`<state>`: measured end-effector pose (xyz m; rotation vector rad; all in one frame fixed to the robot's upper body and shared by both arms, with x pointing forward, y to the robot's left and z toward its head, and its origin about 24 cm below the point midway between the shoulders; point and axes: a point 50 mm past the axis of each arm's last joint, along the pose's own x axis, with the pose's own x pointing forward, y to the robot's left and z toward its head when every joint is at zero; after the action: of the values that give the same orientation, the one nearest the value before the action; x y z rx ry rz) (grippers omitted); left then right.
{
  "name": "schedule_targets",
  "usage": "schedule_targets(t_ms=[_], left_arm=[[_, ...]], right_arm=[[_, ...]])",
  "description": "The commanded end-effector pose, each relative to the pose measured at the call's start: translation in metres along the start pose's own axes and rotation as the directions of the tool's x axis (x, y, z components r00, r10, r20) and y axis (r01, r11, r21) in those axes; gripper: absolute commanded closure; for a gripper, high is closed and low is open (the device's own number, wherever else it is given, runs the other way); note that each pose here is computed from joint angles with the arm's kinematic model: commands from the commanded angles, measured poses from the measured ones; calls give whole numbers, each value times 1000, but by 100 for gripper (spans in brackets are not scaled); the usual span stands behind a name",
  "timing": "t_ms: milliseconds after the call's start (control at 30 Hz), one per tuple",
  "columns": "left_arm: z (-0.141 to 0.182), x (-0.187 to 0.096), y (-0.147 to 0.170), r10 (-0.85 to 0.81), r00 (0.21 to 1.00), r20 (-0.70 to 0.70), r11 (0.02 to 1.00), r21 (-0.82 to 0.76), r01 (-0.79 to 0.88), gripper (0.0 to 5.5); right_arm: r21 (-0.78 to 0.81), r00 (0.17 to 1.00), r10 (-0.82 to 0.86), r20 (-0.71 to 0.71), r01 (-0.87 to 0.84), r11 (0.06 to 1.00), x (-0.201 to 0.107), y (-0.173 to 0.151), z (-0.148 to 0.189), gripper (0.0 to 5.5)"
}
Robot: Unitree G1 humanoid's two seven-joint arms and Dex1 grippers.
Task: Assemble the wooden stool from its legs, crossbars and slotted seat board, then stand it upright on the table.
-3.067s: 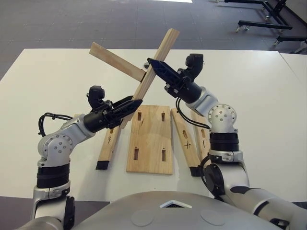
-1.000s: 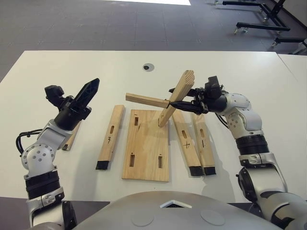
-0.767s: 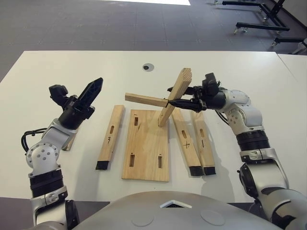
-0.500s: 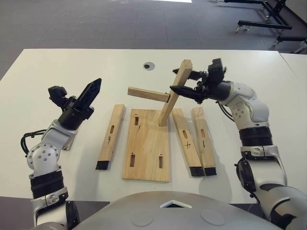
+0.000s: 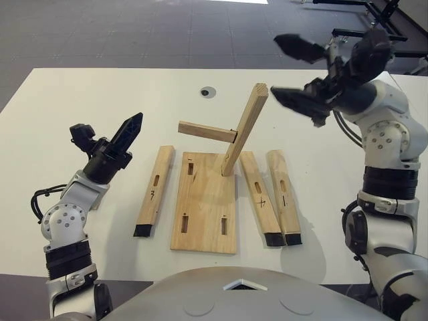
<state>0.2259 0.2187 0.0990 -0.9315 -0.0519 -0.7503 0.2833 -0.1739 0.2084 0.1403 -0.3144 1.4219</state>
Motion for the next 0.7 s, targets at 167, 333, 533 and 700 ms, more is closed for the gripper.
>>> schedule_targets(t_ms=[167,333,533,700], left_arm=[[-6,-3,1,21,1000,-16,1000,-4,-21,185],[-7,-5,2,35,999,-12,999,-2,-35,185],[-8,-7,3,45,999,11,999,5,-45,185],[2,5,10,61,998,21,993,98,-62,185]], right_arm=[[121,992,45,-120,-30,992,4,11,-36,12],[49,998,39,-40,-37,998,9,5,-12,12],[-34,991,4,134,0,999,9,-1,30,12],[-43,938,-228,260,248,968,-2,-4,37,12]])
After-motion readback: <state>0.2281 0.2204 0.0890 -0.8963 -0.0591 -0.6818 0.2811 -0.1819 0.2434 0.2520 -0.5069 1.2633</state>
